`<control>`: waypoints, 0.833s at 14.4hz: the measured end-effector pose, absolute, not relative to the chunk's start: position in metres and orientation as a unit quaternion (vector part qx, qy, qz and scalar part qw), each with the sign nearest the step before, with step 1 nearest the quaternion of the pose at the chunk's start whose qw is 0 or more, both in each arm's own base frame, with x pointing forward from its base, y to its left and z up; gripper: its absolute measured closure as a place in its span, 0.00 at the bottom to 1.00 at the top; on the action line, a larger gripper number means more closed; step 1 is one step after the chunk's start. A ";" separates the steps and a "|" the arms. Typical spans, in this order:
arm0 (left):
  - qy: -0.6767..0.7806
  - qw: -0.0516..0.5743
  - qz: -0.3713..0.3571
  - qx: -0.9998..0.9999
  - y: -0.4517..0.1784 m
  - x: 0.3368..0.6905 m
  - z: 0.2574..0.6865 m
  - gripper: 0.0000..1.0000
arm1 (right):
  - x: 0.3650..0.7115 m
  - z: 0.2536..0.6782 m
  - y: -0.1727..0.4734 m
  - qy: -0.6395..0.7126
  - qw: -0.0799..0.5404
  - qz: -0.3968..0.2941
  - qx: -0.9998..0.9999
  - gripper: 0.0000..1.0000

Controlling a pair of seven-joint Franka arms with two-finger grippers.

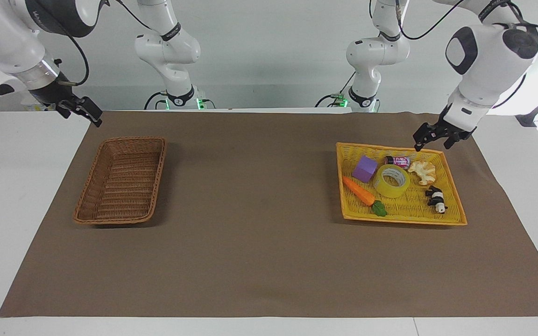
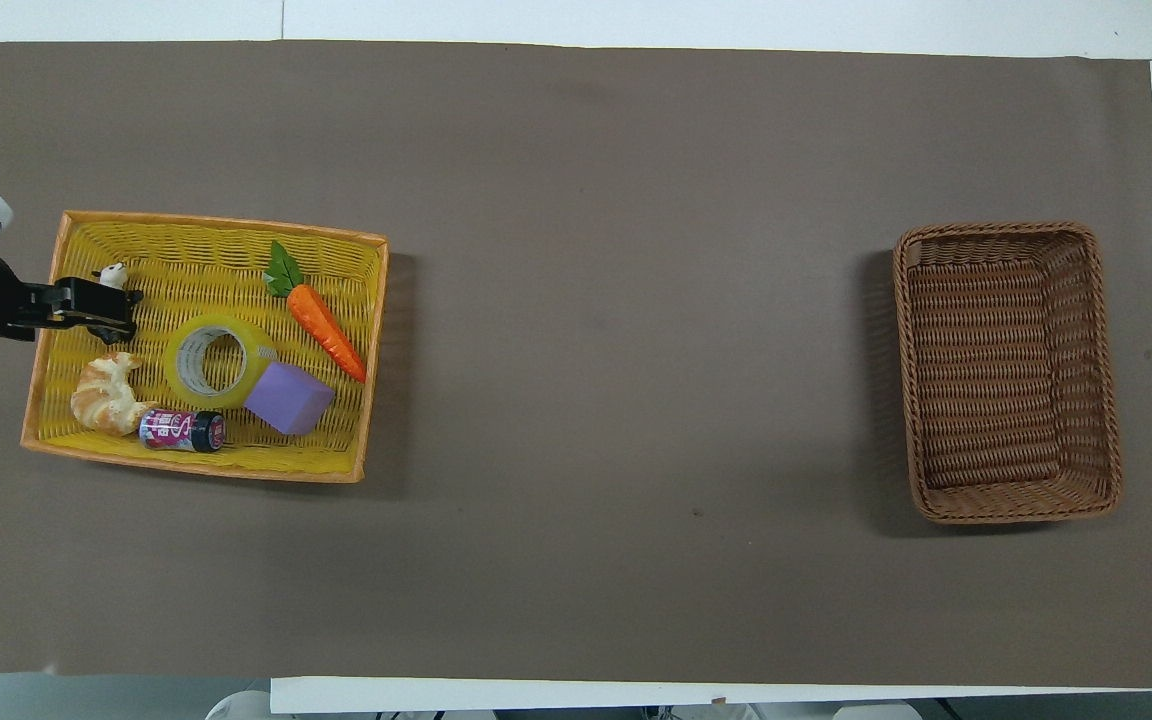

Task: Move tape to another basket
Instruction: 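Grasp the yellow tape roll with the left gripper and lift it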

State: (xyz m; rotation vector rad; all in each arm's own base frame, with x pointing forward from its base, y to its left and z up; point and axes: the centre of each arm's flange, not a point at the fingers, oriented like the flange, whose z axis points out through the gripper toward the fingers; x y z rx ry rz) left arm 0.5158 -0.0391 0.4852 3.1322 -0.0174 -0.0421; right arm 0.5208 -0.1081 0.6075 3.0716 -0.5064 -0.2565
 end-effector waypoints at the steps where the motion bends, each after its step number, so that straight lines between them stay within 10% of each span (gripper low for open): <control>1: -0.005 0.004 -0.013 1.000 -0.038 0.513 0.465 0.01 | 0.521 0.608 -0.108 -0.162 0.009 -0.082 0.983 0.00; 12: -0.033 0.009 -0.017 0.999 -0.023 0.514 0.359 0.18 | 0.521 0.608 -0.108 -0.162 0.009 -0.082 0.983 0.00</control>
